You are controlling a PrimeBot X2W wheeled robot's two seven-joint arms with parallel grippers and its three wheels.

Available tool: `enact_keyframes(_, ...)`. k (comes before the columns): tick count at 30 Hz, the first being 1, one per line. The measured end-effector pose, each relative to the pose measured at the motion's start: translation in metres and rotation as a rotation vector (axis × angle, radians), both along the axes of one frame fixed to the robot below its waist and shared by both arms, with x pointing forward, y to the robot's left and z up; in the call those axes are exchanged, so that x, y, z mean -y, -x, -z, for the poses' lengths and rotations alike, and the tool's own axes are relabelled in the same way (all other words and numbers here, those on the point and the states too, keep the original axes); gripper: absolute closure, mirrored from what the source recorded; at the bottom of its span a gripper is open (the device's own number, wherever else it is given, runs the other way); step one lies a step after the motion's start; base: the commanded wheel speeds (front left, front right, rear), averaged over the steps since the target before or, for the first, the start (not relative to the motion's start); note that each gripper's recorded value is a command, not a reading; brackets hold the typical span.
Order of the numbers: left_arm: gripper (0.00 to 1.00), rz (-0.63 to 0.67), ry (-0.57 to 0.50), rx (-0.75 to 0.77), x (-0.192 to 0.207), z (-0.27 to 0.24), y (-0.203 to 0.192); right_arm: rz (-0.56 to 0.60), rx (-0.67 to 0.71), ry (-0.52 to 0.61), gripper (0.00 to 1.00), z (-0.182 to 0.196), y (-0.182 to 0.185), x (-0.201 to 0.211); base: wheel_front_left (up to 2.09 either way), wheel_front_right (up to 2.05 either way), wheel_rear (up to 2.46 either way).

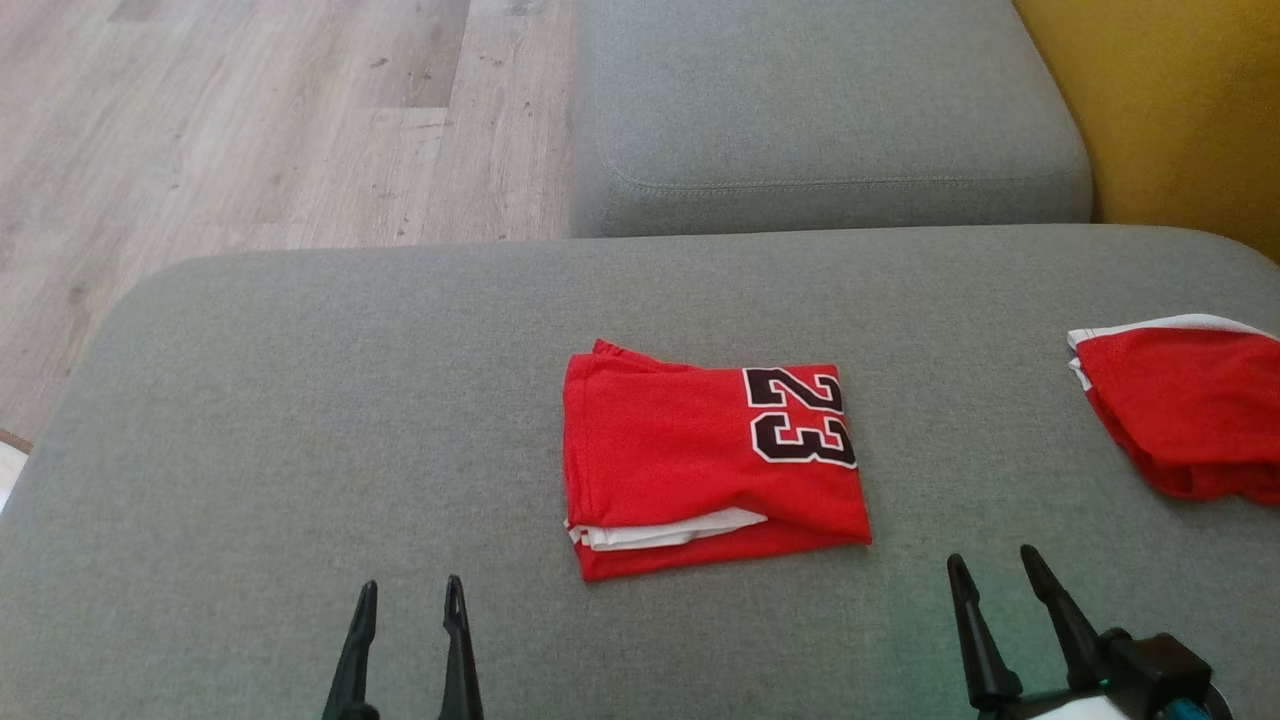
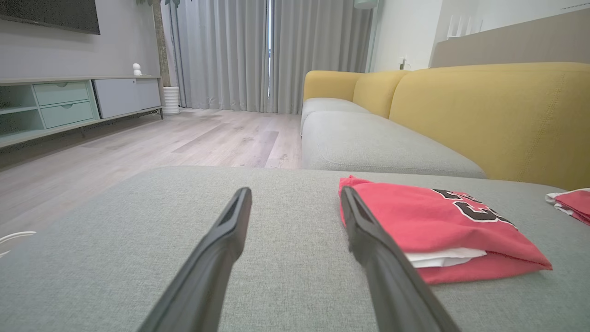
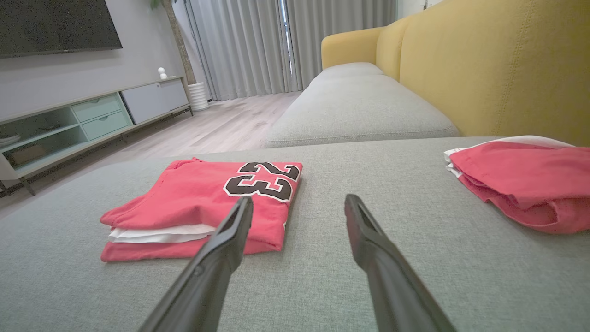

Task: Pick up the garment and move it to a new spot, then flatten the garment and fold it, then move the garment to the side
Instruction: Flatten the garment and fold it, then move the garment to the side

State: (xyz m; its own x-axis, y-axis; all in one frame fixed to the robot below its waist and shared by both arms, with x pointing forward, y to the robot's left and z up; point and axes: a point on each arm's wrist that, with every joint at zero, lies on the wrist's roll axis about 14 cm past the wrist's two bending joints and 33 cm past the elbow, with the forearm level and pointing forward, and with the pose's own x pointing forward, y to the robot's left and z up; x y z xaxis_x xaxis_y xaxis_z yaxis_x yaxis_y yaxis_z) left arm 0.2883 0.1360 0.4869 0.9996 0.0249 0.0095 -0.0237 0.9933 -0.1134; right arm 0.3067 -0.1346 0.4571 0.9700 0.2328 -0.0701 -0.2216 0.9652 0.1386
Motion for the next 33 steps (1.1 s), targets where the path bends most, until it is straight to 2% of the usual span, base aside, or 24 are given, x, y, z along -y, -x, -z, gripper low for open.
enact_keyframes(33,0.00,0.028,-0.009,-0.035,0.004,0.012,0.004,0.016,0.000,-0.004,0.00,0.000,0.004,0.003,0.00,0.00,0.00)
